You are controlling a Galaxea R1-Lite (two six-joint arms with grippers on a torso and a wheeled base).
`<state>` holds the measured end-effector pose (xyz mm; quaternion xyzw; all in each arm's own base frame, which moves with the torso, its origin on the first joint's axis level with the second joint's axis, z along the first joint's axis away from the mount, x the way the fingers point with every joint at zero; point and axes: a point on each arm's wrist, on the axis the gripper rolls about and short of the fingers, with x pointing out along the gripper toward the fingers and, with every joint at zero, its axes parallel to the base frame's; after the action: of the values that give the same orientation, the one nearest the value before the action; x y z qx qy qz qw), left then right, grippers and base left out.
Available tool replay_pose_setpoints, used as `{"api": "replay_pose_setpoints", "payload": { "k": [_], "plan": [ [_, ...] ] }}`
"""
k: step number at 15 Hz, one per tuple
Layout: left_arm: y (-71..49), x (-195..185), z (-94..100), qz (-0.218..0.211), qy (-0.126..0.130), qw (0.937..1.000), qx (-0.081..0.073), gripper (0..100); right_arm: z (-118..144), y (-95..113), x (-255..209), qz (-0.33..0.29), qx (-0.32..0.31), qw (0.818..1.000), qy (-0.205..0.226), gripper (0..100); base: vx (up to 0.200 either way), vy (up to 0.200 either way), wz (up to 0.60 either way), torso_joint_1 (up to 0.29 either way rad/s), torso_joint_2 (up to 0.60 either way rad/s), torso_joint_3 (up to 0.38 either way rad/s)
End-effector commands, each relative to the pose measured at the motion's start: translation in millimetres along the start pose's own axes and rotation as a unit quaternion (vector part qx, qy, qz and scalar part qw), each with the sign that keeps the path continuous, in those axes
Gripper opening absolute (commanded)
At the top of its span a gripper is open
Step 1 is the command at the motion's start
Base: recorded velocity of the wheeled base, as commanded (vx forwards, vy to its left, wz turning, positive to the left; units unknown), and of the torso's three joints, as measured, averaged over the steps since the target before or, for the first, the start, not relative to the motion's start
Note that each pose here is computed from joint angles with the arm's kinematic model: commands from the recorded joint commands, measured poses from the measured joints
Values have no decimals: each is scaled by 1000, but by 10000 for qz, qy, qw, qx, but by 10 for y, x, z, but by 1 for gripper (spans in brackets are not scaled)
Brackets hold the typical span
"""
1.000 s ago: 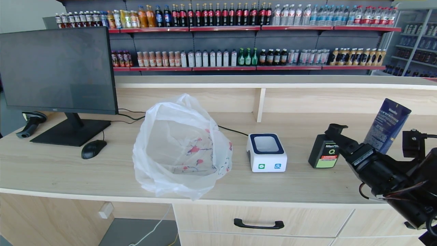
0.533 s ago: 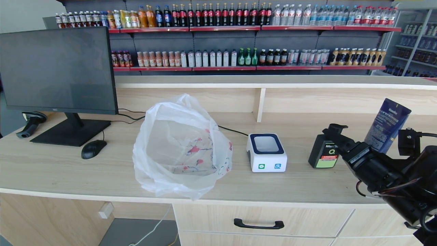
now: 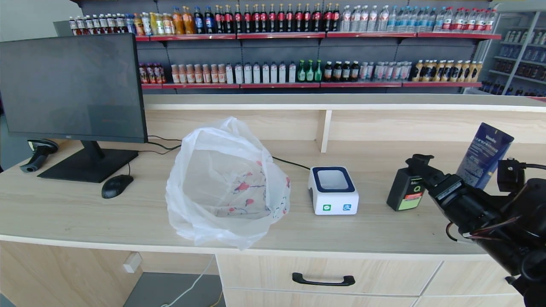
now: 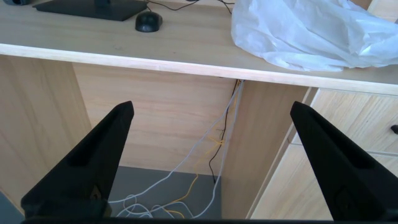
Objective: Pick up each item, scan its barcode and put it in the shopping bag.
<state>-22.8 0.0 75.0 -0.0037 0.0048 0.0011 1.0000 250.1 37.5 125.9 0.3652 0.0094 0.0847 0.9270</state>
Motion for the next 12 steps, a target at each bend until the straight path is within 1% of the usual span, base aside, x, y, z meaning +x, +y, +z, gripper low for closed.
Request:
{"api": "replay_pose_setpoints", "payload": {
  "k": [1,4,8,12],
  "plan": [
    [0,0,0,5,-2,10000,-1,100,18,-16,46,-5,-6,10000,-57,100,0,0,0,0,0,0],
    [0,0,0,5,-2,10000,-1,100,14,-31,67,-26,-6,10000,-56,100,0,0,0,0,0,0],
    [0,0,0,5,-2,10000,-1,100,8,-111,105,-168,-215,9996,-47,100,0,0,0,0,0,0],
    [0,0,0,5,-2,10000,-1,100,19,-105,175,-118,-240,9996,-104,100,0,0,0,0,0,0]
  ]
}}
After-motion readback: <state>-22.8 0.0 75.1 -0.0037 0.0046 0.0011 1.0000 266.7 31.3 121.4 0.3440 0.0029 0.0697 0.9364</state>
